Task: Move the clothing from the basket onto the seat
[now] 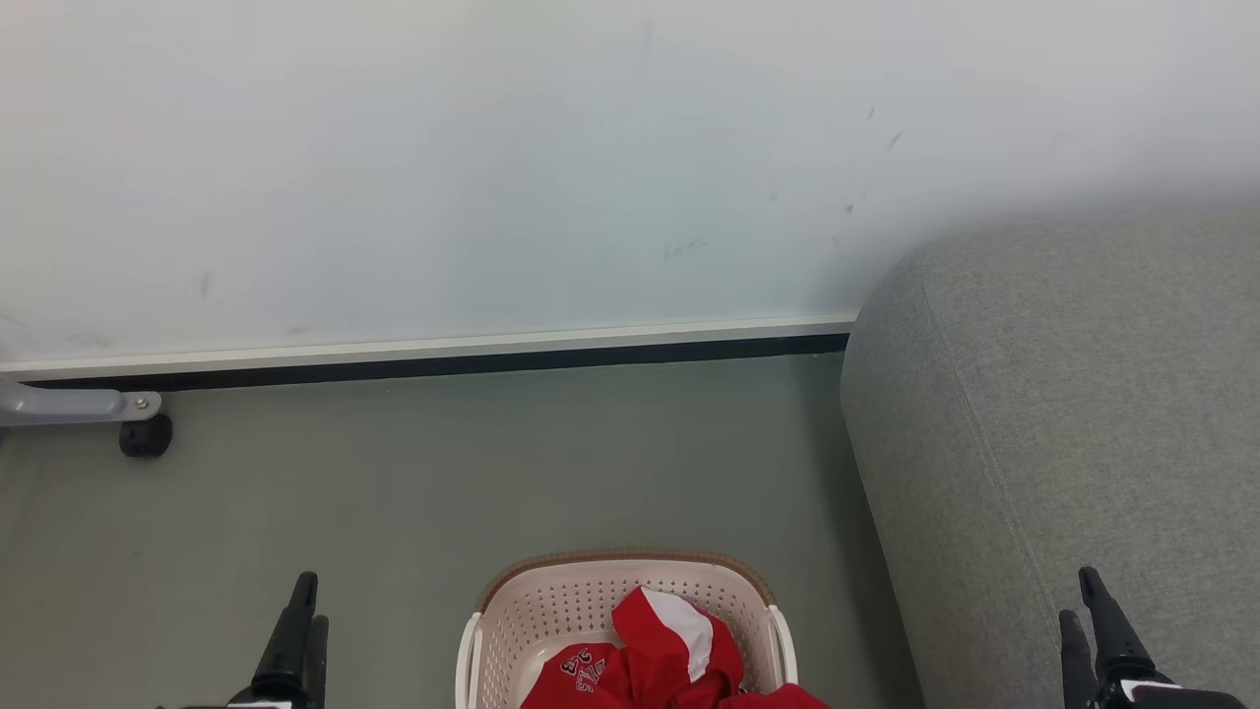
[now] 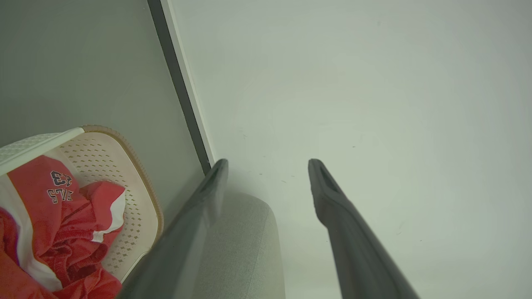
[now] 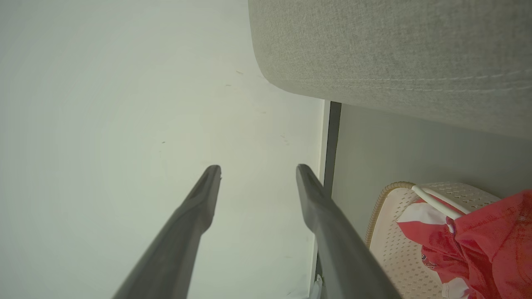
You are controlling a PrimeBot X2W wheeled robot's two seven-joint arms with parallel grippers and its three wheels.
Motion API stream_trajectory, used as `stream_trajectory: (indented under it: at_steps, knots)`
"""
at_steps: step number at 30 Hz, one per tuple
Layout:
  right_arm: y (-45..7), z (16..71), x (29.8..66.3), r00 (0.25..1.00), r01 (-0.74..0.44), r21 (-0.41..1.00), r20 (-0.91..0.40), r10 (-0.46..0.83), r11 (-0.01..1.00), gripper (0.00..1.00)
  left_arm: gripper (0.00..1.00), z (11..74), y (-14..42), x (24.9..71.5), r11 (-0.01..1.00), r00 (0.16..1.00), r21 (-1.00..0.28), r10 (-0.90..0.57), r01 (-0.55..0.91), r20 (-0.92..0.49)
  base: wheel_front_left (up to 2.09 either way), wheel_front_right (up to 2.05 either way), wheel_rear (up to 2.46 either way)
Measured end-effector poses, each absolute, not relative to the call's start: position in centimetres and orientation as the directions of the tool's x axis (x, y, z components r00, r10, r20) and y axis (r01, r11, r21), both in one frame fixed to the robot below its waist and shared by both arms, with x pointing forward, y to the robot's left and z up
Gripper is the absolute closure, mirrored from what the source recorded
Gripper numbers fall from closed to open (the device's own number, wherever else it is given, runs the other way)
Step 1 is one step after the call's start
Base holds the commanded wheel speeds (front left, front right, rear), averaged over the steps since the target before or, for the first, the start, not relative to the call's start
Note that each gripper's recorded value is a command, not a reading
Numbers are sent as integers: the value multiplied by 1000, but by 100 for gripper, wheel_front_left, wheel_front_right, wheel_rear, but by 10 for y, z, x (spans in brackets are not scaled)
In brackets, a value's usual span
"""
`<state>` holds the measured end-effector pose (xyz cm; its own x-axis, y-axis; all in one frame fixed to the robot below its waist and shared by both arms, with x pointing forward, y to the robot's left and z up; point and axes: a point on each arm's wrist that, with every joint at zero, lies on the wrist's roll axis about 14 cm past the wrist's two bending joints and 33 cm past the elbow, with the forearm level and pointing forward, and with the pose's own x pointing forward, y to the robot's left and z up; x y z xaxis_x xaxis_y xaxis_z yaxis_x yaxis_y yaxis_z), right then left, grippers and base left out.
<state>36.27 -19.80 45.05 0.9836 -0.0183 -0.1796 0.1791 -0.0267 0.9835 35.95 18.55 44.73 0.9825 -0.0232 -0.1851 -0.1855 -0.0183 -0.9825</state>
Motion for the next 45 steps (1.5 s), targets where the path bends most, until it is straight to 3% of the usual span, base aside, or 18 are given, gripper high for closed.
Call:
stream_trajectory:
  at_steps: [13, 29, 45]
  knots:
    - [-196, 453, 364, 983, 180, 983, -179, -33, 31, 0, 0, 453, 180, 363, 66, 984, -982, -18, -177, -178, 0, 0, 0]
    - [-179, 465, 371, 986, 159, 945, -166, 1, 286, 0, 0, 465, 169, 370, 326, 985, -933, -36, -149, -170, 0, 0, 0]
    - [-166, 466, 372, 985, 120, 811, -171, 36, 572, 0, 0, 470, 166, 374, 626, 987, -773, -36, -102, -160, 0, 0, 0]
